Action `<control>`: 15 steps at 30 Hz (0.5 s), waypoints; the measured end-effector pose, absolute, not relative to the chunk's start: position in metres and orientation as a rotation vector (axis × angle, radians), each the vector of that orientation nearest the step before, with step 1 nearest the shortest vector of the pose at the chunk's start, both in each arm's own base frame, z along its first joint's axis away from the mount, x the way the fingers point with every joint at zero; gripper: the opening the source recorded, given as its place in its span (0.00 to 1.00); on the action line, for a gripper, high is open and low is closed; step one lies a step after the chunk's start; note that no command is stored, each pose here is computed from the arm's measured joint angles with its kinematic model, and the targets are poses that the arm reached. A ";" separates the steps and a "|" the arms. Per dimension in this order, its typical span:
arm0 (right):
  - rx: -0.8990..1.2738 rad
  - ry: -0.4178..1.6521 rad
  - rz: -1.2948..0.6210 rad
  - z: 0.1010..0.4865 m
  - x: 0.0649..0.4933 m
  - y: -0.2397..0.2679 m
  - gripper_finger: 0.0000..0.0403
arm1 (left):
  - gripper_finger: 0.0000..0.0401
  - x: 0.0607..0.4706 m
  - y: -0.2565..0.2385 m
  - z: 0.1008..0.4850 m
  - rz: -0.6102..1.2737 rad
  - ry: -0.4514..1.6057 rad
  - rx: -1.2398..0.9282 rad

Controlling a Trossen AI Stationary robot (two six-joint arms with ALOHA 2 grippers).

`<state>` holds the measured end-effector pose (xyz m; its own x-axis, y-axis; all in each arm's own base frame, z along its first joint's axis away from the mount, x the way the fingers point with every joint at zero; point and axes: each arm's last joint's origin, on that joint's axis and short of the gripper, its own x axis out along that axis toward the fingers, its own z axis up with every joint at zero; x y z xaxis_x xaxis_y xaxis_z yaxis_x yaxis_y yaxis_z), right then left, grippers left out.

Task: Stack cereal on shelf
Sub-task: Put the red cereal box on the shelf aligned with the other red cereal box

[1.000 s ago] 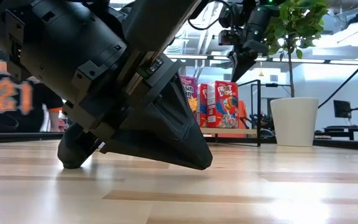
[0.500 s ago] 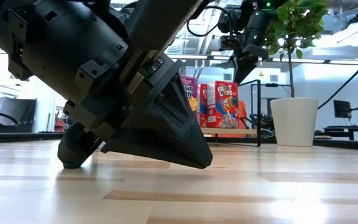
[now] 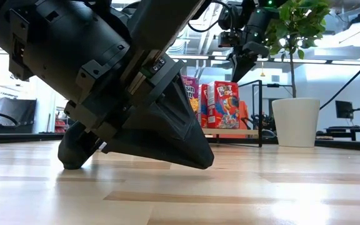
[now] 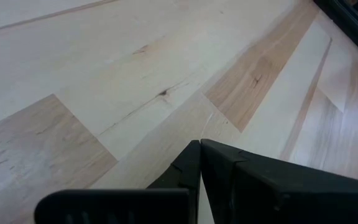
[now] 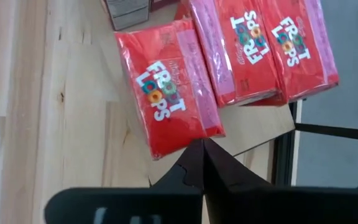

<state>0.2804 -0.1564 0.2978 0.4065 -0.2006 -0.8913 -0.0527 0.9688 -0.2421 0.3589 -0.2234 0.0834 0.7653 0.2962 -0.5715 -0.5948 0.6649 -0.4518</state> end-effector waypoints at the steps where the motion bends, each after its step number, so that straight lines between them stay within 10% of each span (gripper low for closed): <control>1: -0.248 1.151 -0.095 0.298 0.280 -0.157 0.04 | 0.00 0.359 -0.223 0.083 0.526 0.482 -0.672; 15: -0.204 1.178 -0.127 0.295 0.273 -0.167 0.06 | 0.00 0.359 -0.223 0.083 0.527 0.481 -0.676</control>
